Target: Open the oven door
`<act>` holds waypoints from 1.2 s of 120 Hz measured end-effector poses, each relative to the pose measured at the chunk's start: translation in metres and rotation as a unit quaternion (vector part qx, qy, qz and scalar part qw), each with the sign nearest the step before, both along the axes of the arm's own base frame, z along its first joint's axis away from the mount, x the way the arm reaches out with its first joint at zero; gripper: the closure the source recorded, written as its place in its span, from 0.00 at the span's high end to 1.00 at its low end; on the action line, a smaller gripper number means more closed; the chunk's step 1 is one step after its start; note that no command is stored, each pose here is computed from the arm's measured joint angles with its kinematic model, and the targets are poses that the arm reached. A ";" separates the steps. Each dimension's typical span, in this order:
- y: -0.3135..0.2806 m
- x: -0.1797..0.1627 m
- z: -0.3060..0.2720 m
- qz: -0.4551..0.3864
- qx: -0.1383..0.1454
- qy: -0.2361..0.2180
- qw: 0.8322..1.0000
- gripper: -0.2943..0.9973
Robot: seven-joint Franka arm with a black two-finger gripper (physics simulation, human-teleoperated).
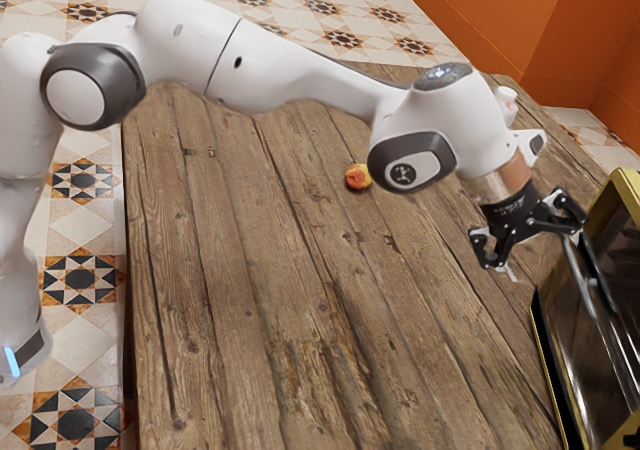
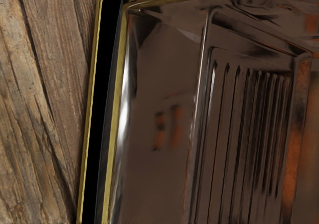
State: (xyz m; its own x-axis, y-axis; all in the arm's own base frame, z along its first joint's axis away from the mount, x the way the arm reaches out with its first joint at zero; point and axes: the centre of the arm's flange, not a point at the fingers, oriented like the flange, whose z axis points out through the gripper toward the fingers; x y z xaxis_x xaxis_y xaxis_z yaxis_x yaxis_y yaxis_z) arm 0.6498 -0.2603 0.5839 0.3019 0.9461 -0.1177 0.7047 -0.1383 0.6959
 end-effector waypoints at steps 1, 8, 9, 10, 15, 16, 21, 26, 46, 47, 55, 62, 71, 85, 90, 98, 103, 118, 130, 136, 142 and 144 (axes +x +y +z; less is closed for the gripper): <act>0.000 -0.001 0.000 0.000 0.000 0.001 1.000 0.76; 0.002 -0.003 -0.004 0.002 -0.003 0.007 1.000 0.76; 0.002 -0.004 -0.004 0.003 -0.004 0.008 1.000 0.76; 0.002 -0.004 -0.005 0.003 -0.004 0.009 1.000 0.76; 0.004 -0.006 -0.007 0.005 -0.006 0.013 1.000 0.76; 0.004 -0.006 -0.007 0.005 -0.007 0.013 1.000 0.76; 0.005 -0.007 -0.008 0.008 -0.011 0.018 1.000 0.76; 0.006 -0.009 -0.008 0.010 -0.016 0.021 1.000 0.76; 0.010 -0.017 -0.006 0.016 -0.033 0.032 0.999 0.76; 0.010 -0.017 -0.006 0.017 -0.034 0.032 0.999 0.76; 0.012 -0.020 -0.006 0.019 -0.036 0.035 0.999 0.76; 0.015 -0.025 -0.005 0.022 -0.038 0.037 0.998 0.76; 0.018 -0.031 -0.003 0.025 -0.040 0.040 0.998 0.76; 0.022 -0.039 -0.002 0.030 -0.047 0.046 0.997 0.77; 0.023 -0.041 -0.003 0.031 -0.047 0.048 0.997 0.77; 0.025 -0.048 -0.004 0.033 -0.047 0.053 0.997 0.77; 0.027 -0.054 -0.003 0.034 -0.048 0.055 0.997 0.77; 0.036 -0.078 0.003 0.041 -0.048 0.057 0.996 0.77; 0.051 -0.109 0.012 0.054 -0.049 0.055 0.996 0.77; 0.077 -0.124 0.018 0.077 -0.049 0.052 0.994 0.77; 0.098 -0.134 0.024 0.099 -0.051 0.048 0.993 0.77; 0.101 -0.136 0.025 0.103 -0.051 0.047 0.992 0.77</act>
State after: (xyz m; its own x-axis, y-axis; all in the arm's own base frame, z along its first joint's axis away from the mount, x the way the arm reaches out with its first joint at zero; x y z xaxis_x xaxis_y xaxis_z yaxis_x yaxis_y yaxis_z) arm 0.5137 -0.1589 0.6090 0.0861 0.9684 -0.2339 0.7730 0.0832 0.6289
